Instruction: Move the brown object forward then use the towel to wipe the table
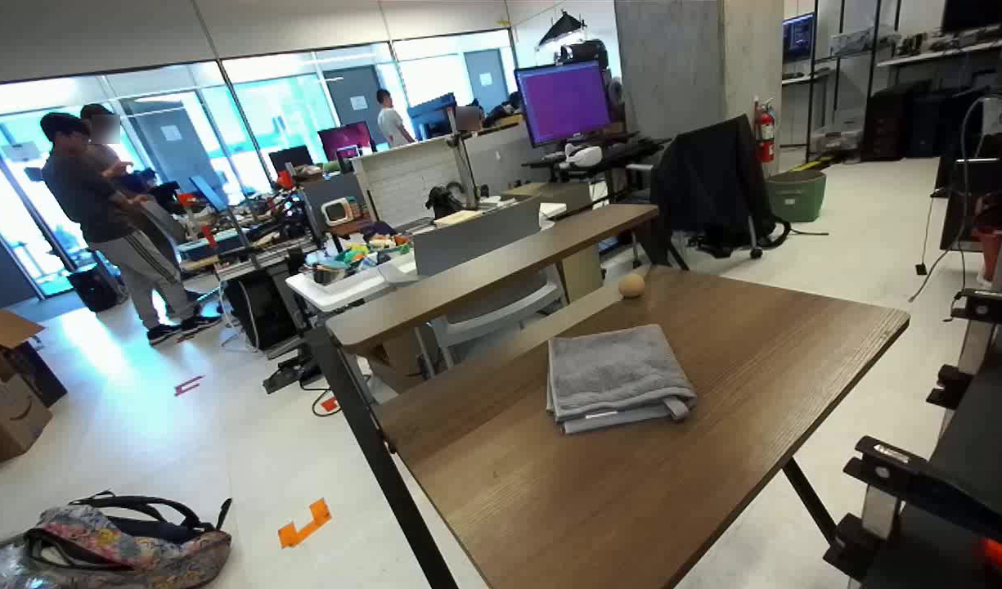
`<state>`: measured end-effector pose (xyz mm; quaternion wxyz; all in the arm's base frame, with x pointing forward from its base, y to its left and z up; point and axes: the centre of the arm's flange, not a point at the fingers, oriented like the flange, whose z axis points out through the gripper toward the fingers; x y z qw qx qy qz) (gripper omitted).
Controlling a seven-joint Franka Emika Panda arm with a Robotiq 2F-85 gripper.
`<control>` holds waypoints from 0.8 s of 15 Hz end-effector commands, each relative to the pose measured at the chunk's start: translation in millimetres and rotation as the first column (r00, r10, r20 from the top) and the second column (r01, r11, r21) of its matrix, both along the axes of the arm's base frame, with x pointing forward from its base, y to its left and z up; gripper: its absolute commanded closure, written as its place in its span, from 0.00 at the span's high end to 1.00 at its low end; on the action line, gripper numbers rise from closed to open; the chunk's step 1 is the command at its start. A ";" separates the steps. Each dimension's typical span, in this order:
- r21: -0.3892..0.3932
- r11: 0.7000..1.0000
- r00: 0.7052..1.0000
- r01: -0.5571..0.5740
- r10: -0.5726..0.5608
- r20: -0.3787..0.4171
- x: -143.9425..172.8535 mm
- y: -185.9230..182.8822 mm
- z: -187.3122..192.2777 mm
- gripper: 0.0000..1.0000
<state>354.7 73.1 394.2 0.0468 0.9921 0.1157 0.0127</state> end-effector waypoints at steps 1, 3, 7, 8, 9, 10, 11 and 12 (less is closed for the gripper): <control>0.000 1.000 1.000 0.000 0.000 0.000 0.0 0.0 0.0 1.00; 0.000 1.000 1.000 0.000 0.000 0.000 0.0 0.0 0.0 1.00; 0.000 1.000 1.000 0.000 0.000 0.000 0.0 0.0 0.0 1.00; 0.000 1.000 1.000 0.000 0.000 0.000 0.0 0.0 0.0 1.00; 0.000 1.000 1.000 0.000 0.000 0.000 0.0 0.0 0.0 1.00; 0.000 1.000 1.000 0.000 0.000 0.000 0.0 0.0 0.0 1.00; 0.016 0.998 0.998 0.055 -0.056 0.039 7.9 -1.6 -4.3 1.00; 0.021 0.995 0.993 0.101 -0.102 0.058 14.2 -5.3 -8.6 1.00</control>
